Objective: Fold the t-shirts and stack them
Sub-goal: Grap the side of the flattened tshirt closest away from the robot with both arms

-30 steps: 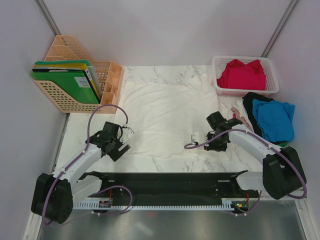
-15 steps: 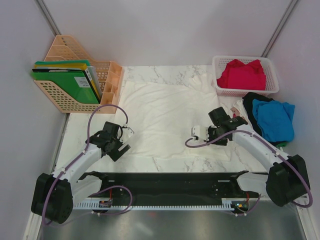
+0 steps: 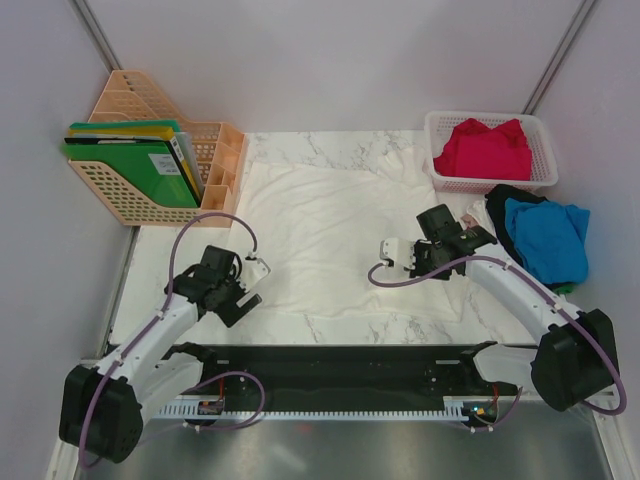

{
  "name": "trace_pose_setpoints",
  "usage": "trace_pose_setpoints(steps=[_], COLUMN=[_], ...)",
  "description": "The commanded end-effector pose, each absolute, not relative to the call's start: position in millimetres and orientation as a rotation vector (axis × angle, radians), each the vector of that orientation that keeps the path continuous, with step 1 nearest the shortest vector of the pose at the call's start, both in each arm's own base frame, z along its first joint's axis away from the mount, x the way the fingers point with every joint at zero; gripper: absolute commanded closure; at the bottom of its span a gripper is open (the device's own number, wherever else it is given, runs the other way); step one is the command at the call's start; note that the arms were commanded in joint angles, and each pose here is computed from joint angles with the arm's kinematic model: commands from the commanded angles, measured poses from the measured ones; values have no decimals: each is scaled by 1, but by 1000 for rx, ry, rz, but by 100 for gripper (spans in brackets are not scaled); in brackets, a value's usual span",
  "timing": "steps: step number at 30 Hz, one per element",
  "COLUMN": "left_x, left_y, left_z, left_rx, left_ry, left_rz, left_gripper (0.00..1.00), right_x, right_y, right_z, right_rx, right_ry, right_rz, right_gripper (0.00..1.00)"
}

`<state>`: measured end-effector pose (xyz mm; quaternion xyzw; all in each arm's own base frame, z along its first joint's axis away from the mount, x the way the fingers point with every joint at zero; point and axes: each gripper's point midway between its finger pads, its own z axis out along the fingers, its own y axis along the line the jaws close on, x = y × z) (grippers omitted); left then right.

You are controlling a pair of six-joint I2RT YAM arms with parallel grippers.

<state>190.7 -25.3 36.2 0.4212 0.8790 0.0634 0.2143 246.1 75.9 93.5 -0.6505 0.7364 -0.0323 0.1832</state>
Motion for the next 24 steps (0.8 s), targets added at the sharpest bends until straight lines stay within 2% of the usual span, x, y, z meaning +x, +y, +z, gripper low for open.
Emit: trace_pose_setpoints(steps=[1,6,11,14,18,24], left_x=[195,203,189,182,195,199], left_y=[-40,-44,-40,-25,-7,6], left_z=[65,92,68,47,43,32], left_rx=[1269,1259,1340,1421,1457,1482], left_ry=[2302,2200,2253,2296,2230,2210], left_rz=[95,108,94,170,353,465], left_gripper=[0,0,0,2,1,1], right_x=[253,252,256,258,256,254], right_y=[80,83,84,86,86,87], right_z=[99,96,99,102,99,97], right_rx=[-1792,-1797,-1786,-1782,-1782,-1780], right_ry=[2072,2083,2083,2079,2094,2104], right_rz=[-92,-67,-69,-66,-51,-37], right_gripper=[100,100,100,100,100,100])
